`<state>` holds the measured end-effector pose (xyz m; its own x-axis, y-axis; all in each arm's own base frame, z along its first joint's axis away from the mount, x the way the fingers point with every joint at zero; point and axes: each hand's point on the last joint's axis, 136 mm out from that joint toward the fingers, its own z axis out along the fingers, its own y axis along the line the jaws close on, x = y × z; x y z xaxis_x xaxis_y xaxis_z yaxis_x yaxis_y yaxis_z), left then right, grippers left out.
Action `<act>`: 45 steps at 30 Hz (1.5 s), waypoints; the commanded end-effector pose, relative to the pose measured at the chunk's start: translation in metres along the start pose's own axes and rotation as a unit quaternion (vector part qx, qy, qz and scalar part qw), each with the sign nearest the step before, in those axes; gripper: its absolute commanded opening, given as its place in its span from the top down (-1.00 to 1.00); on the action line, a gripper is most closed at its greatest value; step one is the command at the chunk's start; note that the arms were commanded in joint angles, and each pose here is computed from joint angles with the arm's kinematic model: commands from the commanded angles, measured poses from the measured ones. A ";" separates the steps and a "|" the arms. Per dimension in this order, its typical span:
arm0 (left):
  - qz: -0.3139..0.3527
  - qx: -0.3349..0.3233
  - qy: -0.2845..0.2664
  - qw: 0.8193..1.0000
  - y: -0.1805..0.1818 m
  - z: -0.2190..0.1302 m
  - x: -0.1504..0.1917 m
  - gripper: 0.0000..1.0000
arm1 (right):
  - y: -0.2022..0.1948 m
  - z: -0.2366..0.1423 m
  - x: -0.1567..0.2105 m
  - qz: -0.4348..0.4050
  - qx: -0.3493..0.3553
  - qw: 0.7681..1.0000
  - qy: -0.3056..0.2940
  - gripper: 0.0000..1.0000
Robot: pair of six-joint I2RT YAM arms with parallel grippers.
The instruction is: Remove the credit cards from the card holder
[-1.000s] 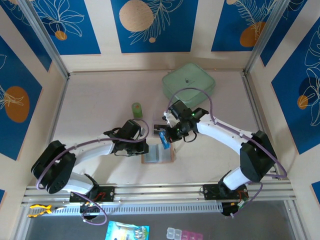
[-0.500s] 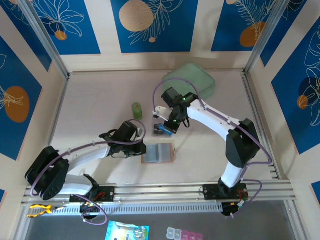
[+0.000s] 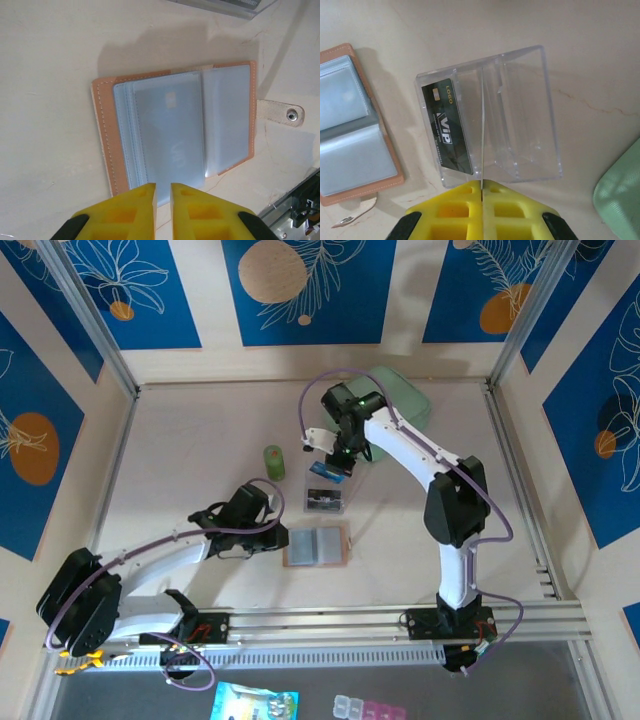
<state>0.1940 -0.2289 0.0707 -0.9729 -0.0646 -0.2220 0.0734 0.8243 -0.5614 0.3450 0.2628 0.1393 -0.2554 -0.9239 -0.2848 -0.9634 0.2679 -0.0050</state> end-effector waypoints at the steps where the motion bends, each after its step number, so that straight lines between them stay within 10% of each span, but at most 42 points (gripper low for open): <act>1: -0.005 -0.018 0.002 1.000 0.011 0.001 0.003 0.71 | 0.010 0.004 0.002 -0.019 -0.041 0.999 0.009 1.00; 45: -0.010 -0.015 0.008 1.000 0.015 0.001 -0.001 0.70 | 0.008 0.031 0.001 -0.026 -0.096 0.995 0.021 1.00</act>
<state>0.1987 -0.2200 0.0639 -0.9741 -0.0867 -0.2089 0.0424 0.8370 -0.5455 0.3475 0.2690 0.1159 -0.2121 -0.9466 -0.2428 -0.9759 0.1922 0.1030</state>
